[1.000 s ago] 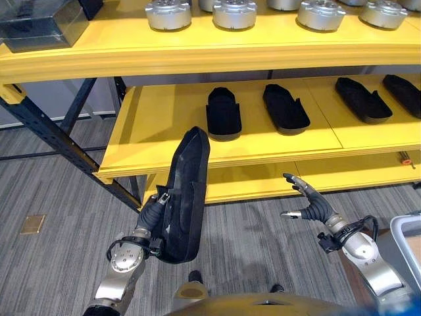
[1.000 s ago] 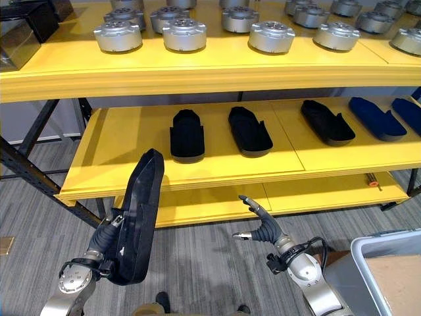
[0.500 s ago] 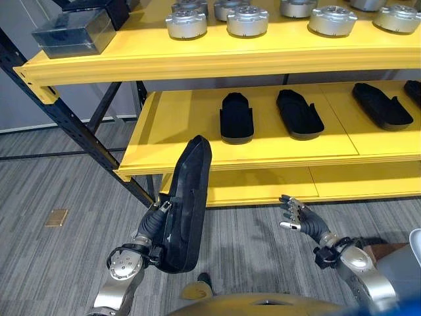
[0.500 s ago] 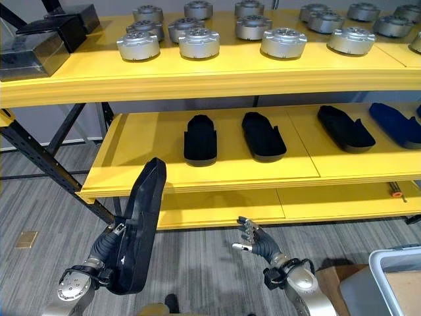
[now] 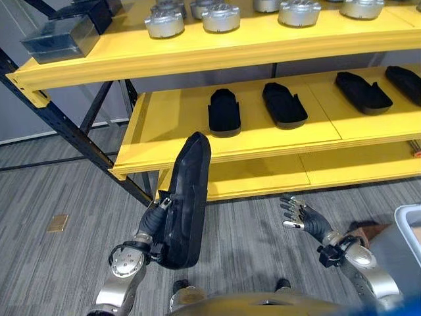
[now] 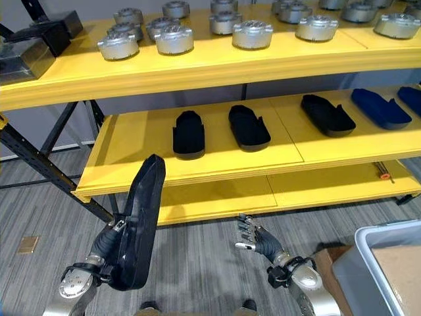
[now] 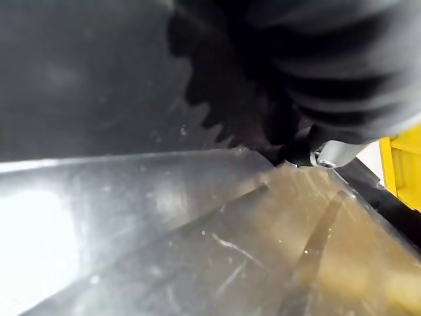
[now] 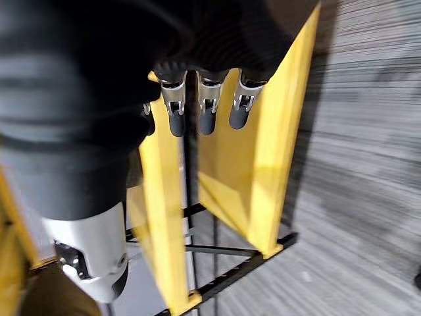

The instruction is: Move parts from the plastic box to the shelf.

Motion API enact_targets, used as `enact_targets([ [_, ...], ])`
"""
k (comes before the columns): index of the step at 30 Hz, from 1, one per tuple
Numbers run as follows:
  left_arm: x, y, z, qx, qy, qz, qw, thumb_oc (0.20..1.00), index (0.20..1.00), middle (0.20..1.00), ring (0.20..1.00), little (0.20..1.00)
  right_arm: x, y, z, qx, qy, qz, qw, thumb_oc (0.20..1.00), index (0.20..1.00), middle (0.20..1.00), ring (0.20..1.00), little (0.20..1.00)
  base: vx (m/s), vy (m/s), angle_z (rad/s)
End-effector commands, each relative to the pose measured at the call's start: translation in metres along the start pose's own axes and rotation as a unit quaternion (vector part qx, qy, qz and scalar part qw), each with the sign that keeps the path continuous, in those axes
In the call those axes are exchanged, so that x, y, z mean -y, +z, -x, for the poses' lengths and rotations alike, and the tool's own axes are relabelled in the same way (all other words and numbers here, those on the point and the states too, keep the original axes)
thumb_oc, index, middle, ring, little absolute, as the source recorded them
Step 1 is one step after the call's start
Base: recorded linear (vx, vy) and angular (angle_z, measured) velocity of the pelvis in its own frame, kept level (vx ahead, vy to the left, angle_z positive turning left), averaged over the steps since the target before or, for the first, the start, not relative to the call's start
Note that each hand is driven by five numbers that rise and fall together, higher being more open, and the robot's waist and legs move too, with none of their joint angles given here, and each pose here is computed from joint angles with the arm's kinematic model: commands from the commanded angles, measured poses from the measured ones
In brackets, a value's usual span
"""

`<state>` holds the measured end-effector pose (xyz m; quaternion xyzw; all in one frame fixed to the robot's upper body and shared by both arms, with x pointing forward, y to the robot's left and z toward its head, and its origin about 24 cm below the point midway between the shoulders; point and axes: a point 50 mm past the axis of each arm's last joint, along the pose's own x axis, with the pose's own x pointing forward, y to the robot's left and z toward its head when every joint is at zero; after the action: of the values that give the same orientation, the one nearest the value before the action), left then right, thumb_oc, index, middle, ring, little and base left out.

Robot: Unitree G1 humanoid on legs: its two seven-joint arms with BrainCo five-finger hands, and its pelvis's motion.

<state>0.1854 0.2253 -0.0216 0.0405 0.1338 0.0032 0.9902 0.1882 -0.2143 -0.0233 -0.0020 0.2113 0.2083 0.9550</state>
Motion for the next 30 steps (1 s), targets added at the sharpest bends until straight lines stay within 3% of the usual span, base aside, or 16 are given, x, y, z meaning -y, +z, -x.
enact_targets([
  [1,-0.022,0.034,-0.003,0.094,0.037,-0.001,0.995,0.2,0.2,0.2,0.2,0.2,-0.01,0.02,-0.007,0.067,0.024,0.0,0.997,1.0,1.0,1.0,1.0,1.0,-0.03,0.214,0.04],
  [22,-0.021,0.041,-0.004,0.103,0.003,-0.017,0.994,0.2,0.2,0.2,0.2,0.2,-0.007,0.022,-0.013,0.101,-0.017,-0.046,0.994,1.0,1.0,1.0,1.0,1.0,0.0,0.071,0.08],
  [23,0.008,0.068,-0.044,0.101,-0.046,0.09,0.99,0.2,0.2,0.2,0.2,0.2,-0.022,0.053,-0.045,0.142,0.003,-0.059,0.988,1.0,1.0,1.0,1.0,1.0,0.05,-0.008,0.0],
  [30,0.007,0.057,-0.04,0.079,-0.041,0.088,0.992,0.2,0.2,0.2,0.2,0.2,-0.022,0.046,-0.042,0.125,0.011,-0.063,0.99,1.0,1.0,1.0,1.0,1.0,0.02,-0.001,0.04],
])
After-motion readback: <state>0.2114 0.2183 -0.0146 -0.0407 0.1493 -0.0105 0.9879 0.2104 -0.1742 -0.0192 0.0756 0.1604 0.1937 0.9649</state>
